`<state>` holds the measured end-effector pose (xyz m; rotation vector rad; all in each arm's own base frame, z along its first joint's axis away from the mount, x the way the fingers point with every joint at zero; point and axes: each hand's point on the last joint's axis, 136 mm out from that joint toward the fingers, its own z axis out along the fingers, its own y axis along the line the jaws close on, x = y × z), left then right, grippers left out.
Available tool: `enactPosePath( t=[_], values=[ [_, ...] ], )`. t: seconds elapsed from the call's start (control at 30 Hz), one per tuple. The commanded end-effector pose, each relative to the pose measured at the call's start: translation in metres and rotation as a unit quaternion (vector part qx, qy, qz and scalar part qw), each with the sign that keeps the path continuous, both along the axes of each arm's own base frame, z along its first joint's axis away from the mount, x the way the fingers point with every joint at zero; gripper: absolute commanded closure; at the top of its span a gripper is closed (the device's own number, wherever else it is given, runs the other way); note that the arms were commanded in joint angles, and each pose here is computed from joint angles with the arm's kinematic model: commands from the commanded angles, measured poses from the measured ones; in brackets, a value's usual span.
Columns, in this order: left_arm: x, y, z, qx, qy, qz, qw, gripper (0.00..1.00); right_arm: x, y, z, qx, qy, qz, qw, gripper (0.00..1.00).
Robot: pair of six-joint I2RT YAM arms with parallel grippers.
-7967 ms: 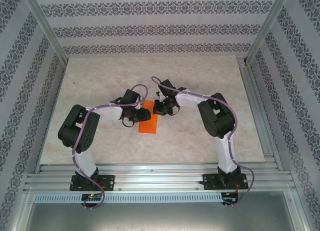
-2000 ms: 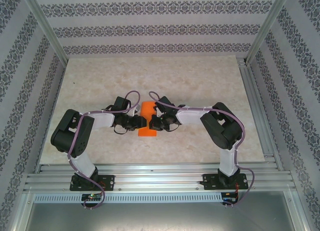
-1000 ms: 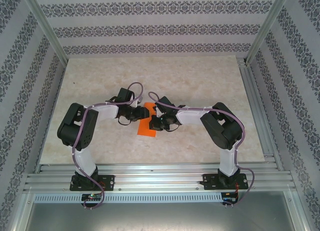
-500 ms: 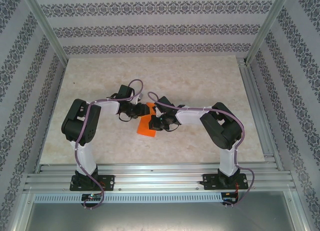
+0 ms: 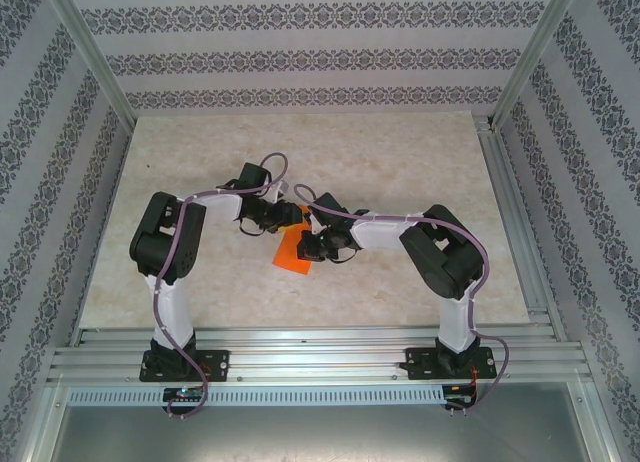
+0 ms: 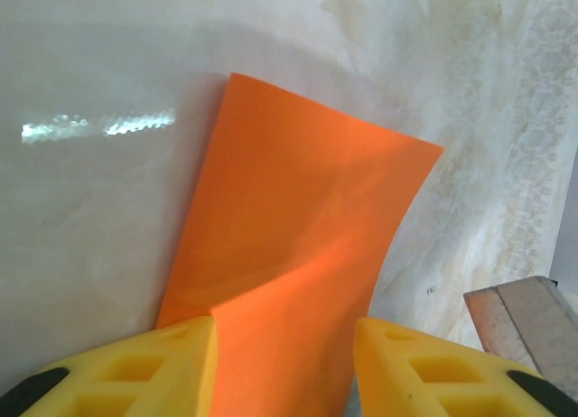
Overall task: Fold a paper plane with a square sheet of paper (fold left side to right side)
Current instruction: First fold in half a square sheet of paper at the center of the table.
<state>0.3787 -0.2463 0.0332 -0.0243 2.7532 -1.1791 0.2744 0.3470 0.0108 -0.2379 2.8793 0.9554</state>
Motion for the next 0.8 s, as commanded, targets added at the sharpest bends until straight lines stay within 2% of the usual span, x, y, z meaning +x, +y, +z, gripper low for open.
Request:
enactPosePath(
  t=[0.0, 0.33, 0.57, 0.7, 0.77],
  values=[
    [0.043, 0.008, -0.009, 0.021, -0.063, 0.022, 0.998, 0.55, -0.045, -0.041, -0.06, -0.119, 0.075, 0.011, 0.99, 0.97],
    [0.061, -0.001, -0.001, 0.003, -0.075, 0.022, 0.997, 0.52, -0.046, -0.041, -0.059, -0.123, 0.074, 0.013, 0.99, 0.97],
    [0.067, 0.037, 0.062, -0.008, -0.134, 0.051, 0.99, 0.49, -0.042, -0.038, -0.057, -0.119, 0.071, 0.011, 0.99, 0.97],
    [0.052, 0.058, 0.09, -0.009, -0.155, 0.063, 0.986, 0.48, -0.04, -0.035, -0.056, -0.116, 0.069, 0.012, 0.991, 0.97],
    [0.037, 0.063, 0.096, -0.011, -0.156, 0.062, 0.986, 0.51, -0.039, -0.035, -0.056, -0.115, 0.069, 0.012, 0.991, 0.97]
  ],
)
